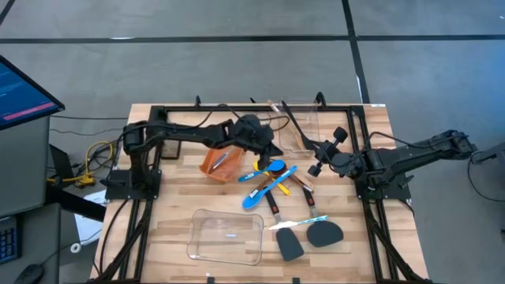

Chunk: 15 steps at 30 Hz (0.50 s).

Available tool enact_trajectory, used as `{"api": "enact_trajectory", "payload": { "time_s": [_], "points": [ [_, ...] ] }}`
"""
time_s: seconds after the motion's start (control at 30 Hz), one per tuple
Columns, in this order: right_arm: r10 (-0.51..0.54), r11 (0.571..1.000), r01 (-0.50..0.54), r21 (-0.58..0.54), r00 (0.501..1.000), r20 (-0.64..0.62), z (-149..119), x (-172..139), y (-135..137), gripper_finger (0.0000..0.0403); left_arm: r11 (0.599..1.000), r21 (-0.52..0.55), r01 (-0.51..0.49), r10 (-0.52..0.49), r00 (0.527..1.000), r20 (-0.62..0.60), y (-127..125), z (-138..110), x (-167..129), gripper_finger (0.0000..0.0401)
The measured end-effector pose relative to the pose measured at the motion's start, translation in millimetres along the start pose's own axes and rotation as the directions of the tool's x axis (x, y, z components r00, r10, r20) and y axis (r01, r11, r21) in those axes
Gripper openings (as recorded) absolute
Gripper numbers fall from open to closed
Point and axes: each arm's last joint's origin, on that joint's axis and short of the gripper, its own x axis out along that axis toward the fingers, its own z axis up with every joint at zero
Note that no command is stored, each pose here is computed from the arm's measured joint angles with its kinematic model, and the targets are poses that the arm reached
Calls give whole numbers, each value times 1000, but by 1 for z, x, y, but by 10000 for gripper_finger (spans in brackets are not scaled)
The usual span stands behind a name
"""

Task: Pick & Place Kitchen Items
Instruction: Put the blue serving spoon into the top transparent bin

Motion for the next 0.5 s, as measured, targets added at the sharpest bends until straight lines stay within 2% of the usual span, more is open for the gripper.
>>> {"api": "enact_trajectory", "payload": {
  "time_s": [0.1, 0.27, 0.5],
  "points": [
    [-10, 1000, 10, 4, 1000, -4, 0, 1, -1, 1, 1000, 28, 13, -13, 1000, 3, -9, 0, 3, 3],
    [-31, 999, 31, 11, 999, -15, -1, 5, -4, 1, 993, 119, 12, -19, 998, 54, -25, 17, 5, 3],
    [-63, 998, 63, 20, 998, -32, -1, 9, -9, 1, 973, 228, -33, 4, 992, 125, -48, 36, 6, 3]
  ]
}}
